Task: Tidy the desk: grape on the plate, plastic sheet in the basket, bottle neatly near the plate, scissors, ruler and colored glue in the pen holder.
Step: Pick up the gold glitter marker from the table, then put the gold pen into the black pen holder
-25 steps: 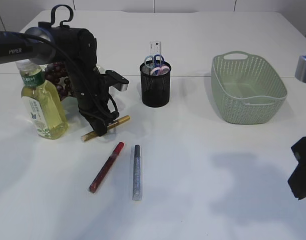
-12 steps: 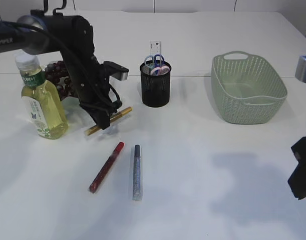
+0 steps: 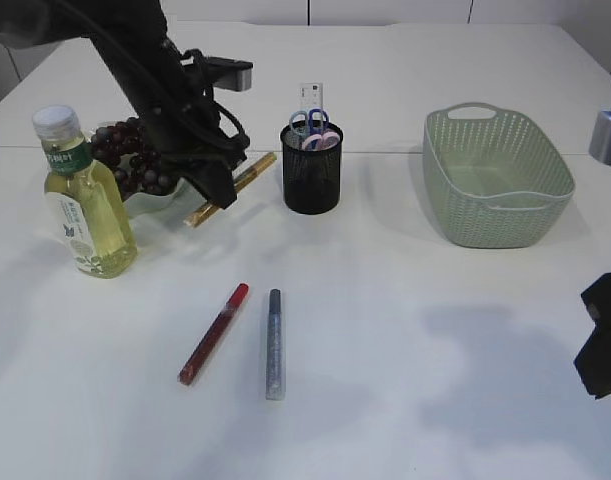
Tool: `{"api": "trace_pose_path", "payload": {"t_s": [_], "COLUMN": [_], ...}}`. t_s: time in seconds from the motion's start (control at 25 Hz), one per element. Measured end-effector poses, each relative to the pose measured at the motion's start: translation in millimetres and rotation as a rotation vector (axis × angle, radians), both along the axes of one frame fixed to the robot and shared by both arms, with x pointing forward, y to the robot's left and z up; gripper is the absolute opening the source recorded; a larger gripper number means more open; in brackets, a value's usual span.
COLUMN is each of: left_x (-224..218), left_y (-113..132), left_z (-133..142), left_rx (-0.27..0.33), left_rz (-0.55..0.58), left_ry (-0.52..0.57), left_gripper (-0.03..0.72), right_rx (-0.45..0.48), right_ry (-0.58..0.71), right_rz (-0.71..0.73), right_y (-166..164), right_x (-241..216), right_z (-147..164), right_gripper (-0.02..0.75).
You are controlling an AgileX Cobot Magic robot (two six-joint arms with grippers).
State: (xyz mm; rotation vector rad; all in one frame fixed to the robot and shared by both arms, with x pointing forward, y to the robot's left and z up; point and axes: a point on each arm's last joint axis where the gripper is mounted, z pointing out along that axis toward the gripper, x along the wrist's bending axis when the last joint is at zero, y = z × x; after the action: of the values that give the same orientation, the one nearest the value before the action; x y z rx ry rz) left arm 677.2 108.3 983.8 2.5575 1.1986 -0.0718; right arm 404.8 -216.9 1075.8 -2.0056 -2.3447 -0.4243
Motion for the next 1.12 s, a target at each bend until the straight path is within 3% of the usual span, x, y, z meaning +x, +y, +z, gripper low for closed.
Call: {"api": "trace_pose_path", "payload": {"t_s": [0.12, 0.32, 0.6, 0.88, 1.12], "left_x": [-5, -8, -12, -31, -34], "left_y": [-3, -2, -1, -4, -13], "left_z": [18, 33, 20, 13, 6], "left_rx": [-0.063, -0.092, -0.118, -0.216, -0.355], "left_rz": [0.035, 0.091, 0.185, 0.279, 0.403], "left_ry": [-0.002, -0.005, -0.053, -0.349, -0.668], "left_gripper": [0.103, 0.103, 0.107, 0.111, 0.111], "right_rx": [0.001, 0.001, 0.01, 0.031, 0.062], "right_ry": [-0.002, -0.002, -0.025, -0.082, -0.161], "right_rz": [0.0, 0.0, -0.004, -0.014, -0.027], "right_y": [0, 0, 1, 2, 5], "right_x": [0, 0, 2, 7, 14], "right_z": [0, 0, 1, 2, 5], "right_gripper": [0.364, 0.364, 0.364, 0.364, 0.364]}}
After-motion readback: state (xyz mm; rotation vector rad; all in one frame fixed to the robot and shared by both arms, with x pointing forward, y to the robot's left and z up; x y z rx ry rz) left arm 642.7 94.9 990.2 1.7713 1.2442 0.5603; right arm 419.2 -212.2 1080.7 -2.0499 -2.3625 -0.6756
